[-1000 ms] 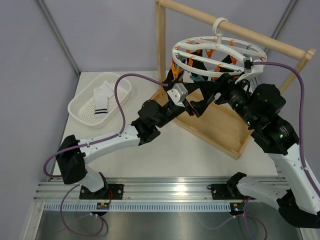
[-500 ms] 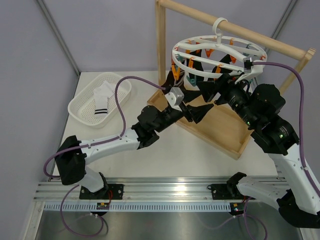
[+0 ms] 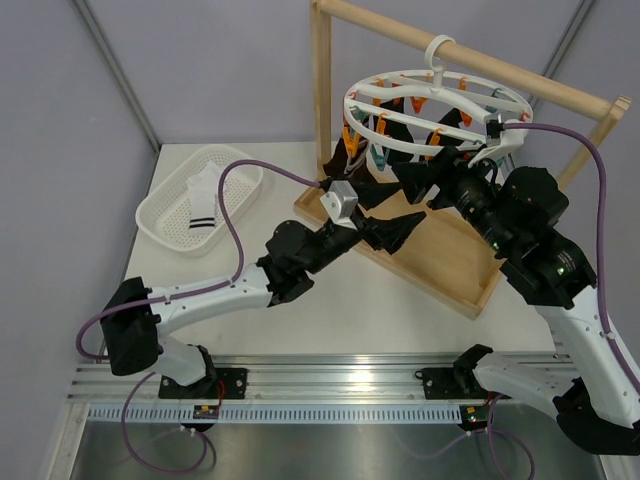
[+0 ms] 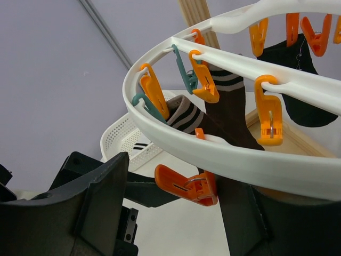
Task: Clip the socks to the hanger
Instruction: Open the clamp at the hanger.
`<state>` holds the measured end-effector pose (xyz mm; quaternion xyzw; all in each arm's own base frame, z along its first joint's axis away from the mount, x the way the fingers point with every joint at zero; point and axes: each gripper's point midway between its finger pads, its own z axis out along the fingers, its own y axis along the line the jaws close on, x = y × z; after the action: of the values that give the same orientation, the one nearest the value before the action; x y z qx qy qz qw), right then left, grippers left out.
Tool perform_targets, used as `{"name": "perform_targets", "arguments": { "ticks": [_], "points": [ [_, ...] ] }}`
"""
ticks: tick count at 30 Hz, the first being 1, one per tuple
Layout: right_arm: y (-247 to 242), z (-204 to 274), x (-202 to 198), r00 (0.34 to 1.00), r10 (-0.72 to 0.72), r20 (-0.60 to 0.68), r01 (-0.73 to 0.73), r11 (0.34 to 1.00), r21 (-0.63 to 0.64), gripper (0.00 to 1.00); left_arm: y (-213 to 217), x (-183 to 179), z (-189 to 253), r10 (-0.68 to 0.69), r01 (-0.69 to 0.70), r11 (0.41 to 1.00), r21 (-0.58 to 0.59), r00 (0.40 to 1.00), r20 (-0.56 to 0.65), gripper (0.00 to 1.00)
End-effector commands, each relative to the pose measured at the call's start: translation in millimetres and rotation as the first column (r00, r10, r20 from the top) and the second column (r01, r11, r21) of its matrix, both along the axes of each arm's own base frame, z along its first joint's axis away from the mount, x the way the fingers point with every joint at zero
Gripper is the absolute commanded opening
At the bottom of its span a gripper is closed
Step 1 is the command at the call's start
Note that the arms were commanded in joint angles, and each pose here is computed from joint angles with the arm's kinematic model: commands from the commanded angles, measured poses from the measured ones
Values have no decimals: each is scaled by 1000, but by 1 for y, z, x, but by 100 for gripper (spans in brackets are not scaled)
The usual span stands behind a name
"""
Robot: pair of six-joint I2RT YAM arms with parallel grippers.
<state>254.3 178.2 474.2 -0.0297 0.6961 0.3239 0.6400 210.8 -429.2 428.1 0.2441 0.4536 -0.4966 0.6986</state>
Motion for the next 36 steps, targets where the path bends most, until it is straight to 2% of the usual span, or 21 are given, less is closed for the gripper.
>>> {"name": "perform_targets", "arguments": {
  "ticks": [1, 7, 19, 27, 36],
  "points": [
    [3, 4, 1, 1000, 12, 5, -12, 1000, 18, 72, 12, 8, 49, 82, -72, 989, -128, 994, 68, 74],
    [3, 5, -2, 1000, 22, 5, -22, 1000, 22, 72, -1, 13, 50, 89, -77, 991, -110, 990, 108, 73],
    [2, 6, -5, 1000, 29, 6, -29, 999, 21, 72, 1, 22, 64, 70, -50, 991, -122, 984, 166, 68],
    [2, 6, -5, 1000, 26, 1, -27, 999, 26, 72, -6, 14, 65, 12, 7, 995, -99, 983, 182, 52],
    [4, 2, -3, 1000, 27, -9, -26, 999, 26, 72, -10, 12, 49, -29, 39, 997, -72, 991, 133, 34]
  ]
}}
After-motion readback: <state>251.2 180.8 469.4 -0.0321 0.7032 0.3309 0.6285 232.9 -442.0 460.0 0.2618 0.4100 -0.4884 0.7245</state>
